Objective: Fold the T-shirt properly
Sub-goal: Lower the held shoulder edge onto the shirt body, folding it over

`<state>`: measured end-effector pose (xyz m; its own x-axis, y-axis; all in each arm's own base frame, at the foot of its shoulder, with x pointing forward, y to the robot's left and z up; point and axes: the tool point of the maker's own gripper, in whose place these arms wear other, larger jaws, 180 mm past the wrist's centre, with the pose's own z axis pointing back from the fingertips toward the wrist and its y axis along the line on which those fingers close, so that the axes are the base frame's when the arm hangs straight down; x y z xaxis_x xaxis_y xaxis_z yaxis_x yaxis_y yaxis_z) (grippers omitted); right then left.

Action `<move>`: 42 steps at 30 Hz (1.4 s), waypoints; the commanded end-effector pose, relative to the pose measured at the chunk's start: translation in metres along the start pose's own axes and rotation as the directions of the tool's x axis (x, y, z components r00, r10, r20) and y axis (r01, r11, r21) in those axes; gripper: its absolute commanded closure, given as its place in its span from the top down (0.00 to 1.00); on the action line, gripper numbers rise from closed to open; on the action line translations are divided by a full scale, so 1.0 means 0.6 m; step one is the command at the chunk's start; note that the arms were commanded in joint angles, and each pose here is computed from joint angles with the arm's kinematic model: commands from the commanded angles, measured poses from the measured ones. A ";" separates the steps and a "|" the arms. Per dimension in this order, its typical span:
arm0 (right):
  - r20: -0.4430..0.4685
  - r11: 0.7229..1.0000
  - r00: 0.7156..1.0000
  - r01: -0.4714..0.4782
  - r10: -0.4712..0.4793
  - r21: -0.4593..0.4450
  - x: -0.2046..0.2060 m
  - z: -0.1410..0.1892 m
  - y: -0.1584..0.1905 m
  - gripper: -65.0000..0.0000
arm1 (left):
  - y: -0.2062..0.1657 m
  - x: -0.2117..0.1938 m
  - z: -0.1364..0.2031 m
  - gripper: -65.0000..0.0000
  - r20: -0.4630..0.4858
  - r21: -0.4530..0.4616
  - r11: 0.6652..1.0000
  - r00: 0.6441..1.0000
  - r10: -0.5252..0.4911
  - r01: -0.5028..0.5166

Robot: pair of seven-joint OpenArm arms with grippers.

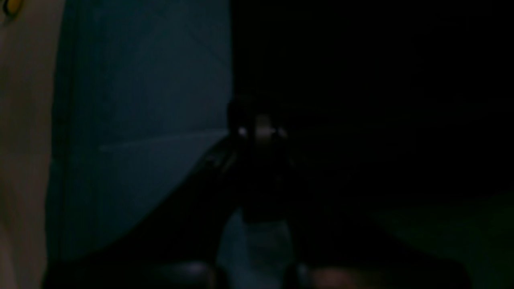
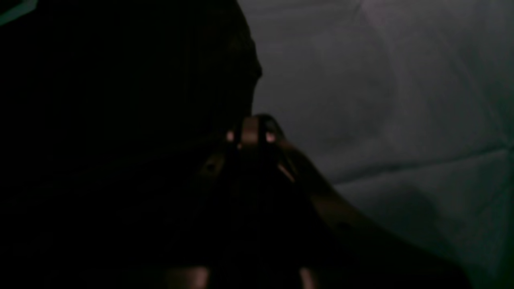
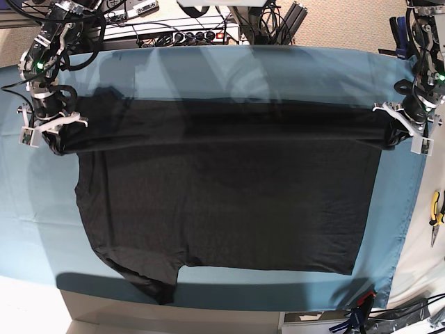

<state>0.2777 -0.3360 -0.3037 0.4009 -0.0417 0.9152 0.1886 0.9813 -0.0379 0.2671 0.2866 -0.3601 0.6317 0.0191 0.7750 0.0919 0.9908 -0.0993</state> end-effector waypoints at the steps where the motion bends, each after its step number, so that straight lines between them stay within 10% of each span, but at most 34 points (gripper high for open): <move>1: 0.056 1.000 0.998 -0.018 0.018 -0.013 0.029 0.001 -0.009 0.00 | 0.010 0.030 0.003 0.00 0.050 0.010 1.000 0.999 -0.016 0.015; 20: 0.020 0.990 0.990 0.142 -0.143 0.012 0.006 -0.090 -0.012 0.00 | 0.012 0.032 0.001 0.00 0.052 0.009 1.000 0.999 -0.013 0.012; 42: -0.043 0.996 0.999 0.011 -0.007 0.093 -0.014 -0.132 0.065 0.00 | 0.015 0.054 -0.003 0.00 0.082 0.021 0.999 0.996 -0.031 0.030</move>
<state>0.3433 -0.3056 -0.3637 0.4926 -0.0727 0.8672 0.1078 0.9939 0.0221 0.2818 0.2906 -0.3520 0.6016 0.0163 0.7986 0.0874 0.9924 -0.0861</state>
